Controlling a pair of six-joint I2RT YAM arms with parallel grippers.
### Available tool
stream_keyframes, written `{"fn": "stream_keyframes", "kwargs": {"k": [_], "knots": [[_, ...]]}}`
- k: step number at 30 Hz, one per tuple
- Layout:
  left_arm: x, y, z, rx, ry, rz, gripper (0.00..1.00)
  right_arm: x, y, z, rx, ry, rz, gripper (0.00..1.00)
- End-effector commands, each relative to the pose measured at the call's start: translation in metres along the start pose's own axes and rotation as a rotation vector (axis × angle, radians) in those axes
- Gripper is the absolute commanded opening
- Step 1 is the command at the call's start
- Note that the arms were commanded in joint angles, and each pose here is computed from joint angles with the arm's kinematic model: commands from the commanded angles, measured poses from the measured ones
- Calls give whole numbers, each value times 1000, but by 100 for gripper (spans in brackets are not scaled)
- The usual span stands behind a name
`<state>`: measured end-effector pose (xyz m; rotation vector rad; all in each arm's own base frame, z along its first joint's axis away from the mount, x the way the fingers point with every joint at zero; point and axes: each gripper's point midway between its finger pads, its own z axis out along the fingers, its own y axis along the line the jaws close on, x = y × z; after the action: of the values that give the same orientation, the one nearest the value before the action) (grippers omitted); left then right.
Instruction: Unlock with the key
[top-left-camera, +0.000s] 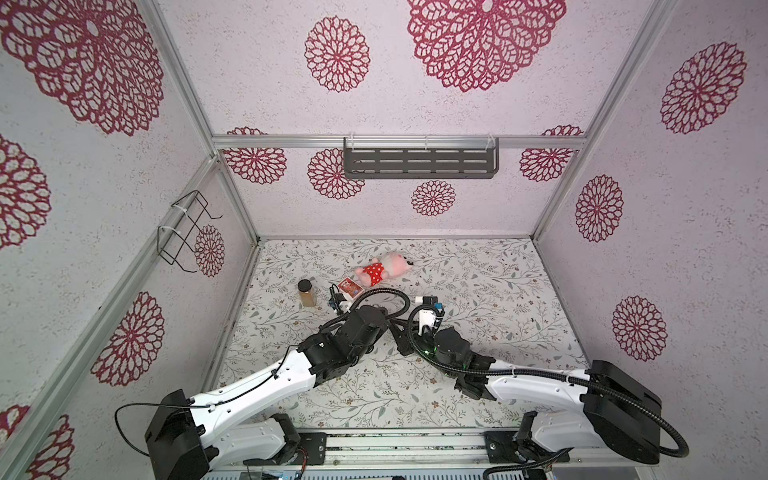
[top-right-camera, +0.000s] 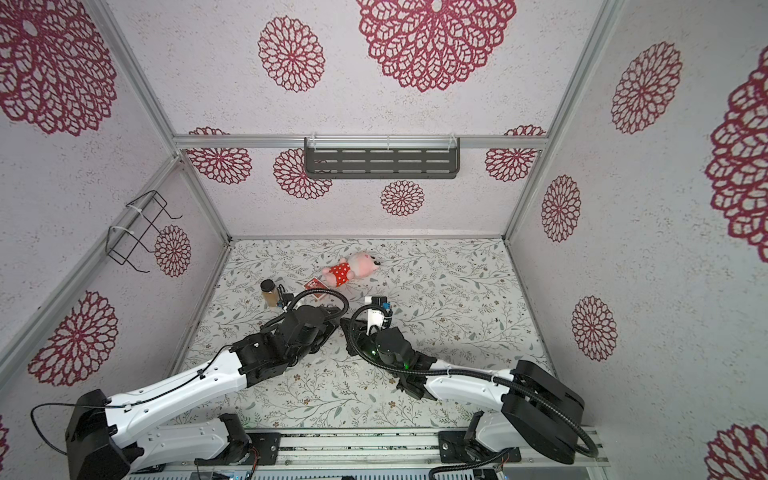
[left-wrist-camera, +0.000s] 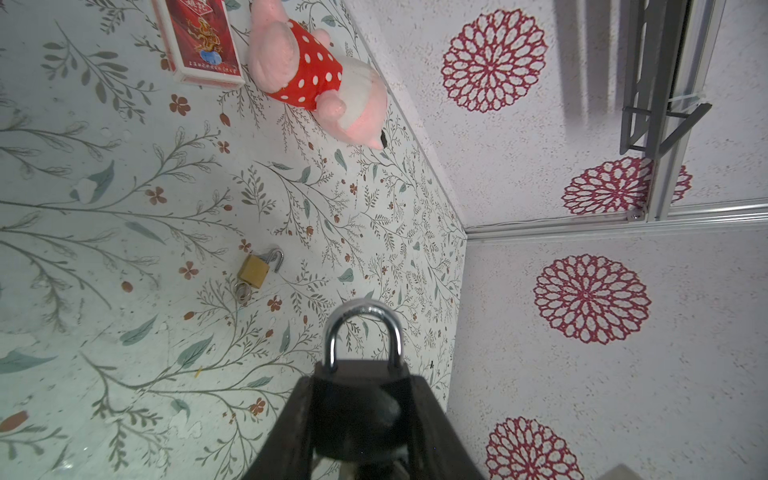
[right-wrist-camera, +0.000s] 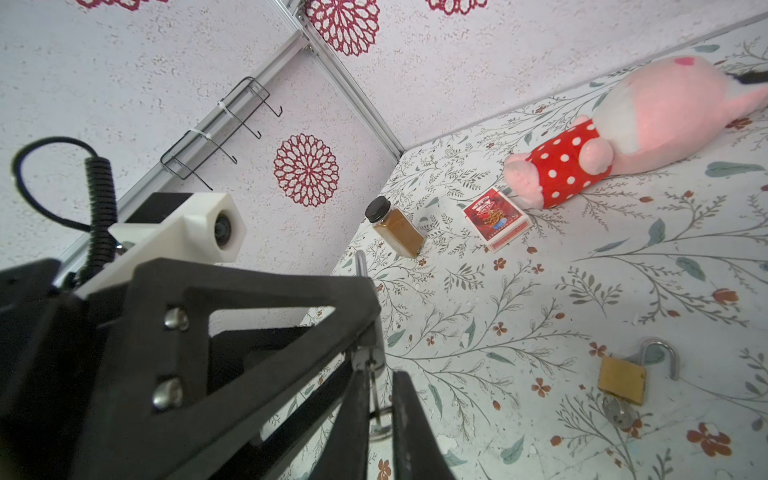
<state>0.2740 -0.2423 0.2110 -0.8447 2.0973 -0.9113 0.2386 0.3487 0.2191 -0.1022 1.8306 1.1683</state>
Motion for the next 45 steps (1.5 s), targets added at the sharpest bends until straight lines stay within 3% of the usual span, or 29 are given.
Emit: {"fn": "stream_keyframes", "kwargs": {"k": [1, 11, 15, 22, 33, 45], "knots": [[-7, -19, -6, 54, -23, -14, 0, -12, 15, 3, -55, -28, 39, 14], [-9, -26, -9, 77, -22, -23, 0, -8, 16, 6, -60, -10, 49, 1], [-9, -34, -13, 115, -6, -48, 0, -5, 18, 6, -73, 2, 68, 0], [-9, -59, -26, 288, 17, -117, 0, -8, 25, 3, -119, -2, 234, 0], [-6, -69, -38, 367, 27, -165, 0, -26, 40, -5, -178, -48, 458, 0], [-1, -70, -38, 376, 48, -193, 0, -44, 61, -14, -233, -102, 429, 0]]}}
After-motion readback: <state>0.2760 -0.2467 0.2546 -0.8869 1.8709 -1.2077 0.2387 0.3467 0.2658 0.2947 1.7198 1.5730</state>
